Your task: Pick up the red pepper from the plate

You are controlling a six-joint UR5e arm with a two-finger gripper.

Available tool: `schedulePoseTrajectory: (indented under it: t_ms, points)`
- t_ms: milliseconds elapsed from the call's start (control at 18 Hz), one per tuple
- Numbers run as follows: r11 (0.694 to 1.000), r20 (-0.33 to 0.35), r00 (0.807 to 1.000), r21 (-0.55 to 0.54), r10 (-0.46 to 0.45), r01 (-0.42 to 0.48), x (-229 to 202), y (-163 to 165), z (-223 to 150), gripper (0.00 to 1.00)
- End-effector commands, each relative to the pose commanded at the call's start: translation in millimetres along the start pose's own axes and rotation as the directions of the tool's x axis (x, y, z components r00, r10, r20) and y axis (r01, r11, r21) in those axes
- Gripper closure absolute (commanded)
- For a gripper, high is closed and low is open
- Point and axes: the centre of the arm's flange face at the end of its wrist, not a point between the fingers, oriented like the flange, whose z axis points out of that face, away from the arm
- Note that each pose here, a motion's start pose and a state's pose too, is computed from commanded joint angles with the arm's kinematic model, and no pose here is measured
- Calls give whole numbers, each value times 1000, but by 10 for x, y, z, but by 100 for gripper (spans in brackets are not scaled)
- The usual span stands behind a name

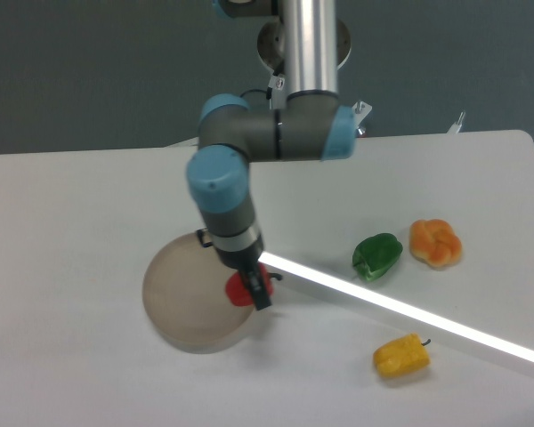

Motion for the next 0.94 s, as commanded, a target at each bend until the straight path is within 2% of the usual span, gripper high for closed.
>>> schedulePoseTrajectory:
  t_ms: [167, 556, 944]
  points:
    - [999, -6, 999, -3, 42, -42, -165, 300, -46, 37]
    - [998, -20, 997, -6, 70, -70, -370, 711, -130, 37]
    - [997, -20, 997, 6, 74, -74, -396, 739, -114, 37]
